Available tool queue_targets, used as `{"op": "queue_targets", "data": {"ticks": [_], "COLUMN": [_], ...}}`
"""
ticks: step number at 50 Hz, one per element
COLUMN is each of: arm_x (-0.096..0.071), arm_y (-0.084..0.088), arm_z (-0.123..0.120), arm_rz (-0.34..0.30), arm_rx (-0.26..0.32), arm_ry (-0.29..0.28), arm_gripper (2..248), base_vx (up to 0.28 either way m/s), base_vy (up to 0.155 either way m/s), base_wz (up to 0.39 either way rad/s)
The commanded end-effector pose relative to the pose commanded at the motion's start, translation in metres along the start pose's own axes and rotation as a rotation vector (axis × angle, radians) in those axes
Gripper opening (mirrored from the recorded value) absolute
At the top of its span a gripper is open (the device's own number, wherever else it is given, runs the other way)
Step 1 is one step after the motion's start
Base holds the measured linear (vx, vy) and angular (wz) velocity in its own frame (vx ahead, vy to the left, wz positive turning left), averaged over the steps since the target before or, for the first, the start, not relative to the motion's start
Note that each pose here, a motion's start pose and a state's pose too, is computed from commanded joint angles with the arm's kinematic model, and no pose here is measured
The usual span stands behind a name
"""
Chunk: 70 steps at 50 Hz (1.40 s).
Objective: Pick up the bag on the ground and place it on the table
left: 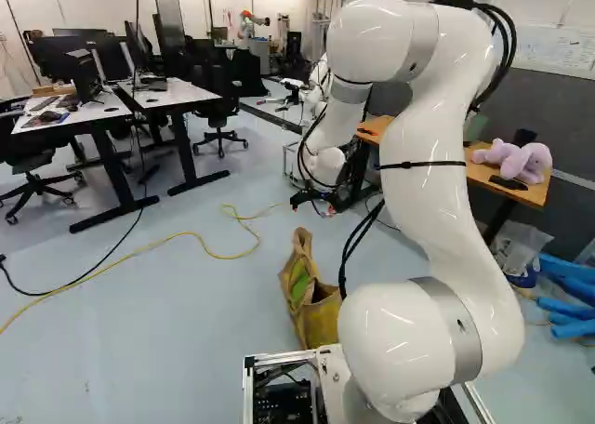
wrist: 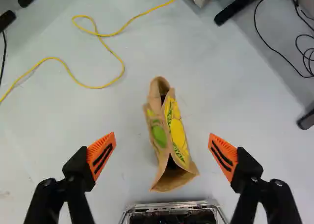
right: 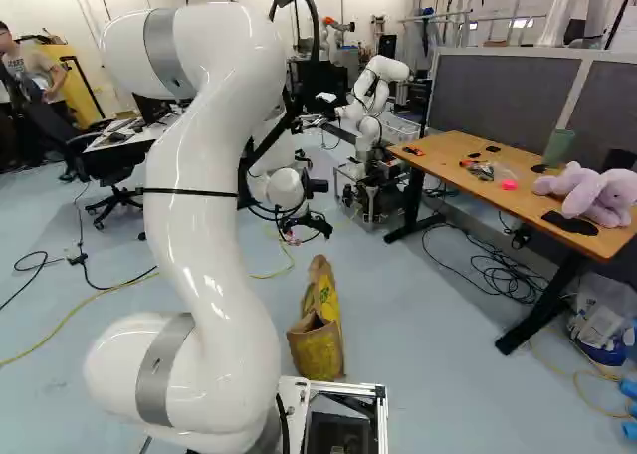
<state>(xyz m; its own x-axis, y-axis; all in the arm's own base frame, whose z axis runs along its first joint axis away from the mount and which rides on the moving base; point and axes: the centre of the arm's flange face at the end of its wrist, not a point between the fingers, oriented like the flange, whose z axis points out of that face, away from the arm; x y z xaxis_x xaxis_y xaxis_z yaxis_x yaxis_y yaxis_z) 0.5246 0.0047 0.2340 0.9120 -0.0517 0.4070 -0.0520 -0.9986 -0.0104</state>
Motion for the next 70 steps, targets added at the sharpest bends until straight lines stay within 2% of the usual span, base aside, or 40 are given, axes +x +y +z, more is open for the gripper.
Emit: {"op": "queue_targets", "data": {"ticks": [43,51,70], "arm_x": [-0.011,-0.014,-0.02], "arm_y": [0.0,0.0,0.0], "arm_z": [0.061,0.072,0.099], "arm_rz": [-0.445,-0.473,-0.478], "arm_rx": [0.012,0.015,0.02], "arm_ry": [-0.072,-0.084,-0.111], "arm_gripper": [247,247,247], "base_vx": [0.0,0.0,0.0], "base_vy": [0.0,0.0,0.0], "base_wz": [0.0,0.0,0.0]}}
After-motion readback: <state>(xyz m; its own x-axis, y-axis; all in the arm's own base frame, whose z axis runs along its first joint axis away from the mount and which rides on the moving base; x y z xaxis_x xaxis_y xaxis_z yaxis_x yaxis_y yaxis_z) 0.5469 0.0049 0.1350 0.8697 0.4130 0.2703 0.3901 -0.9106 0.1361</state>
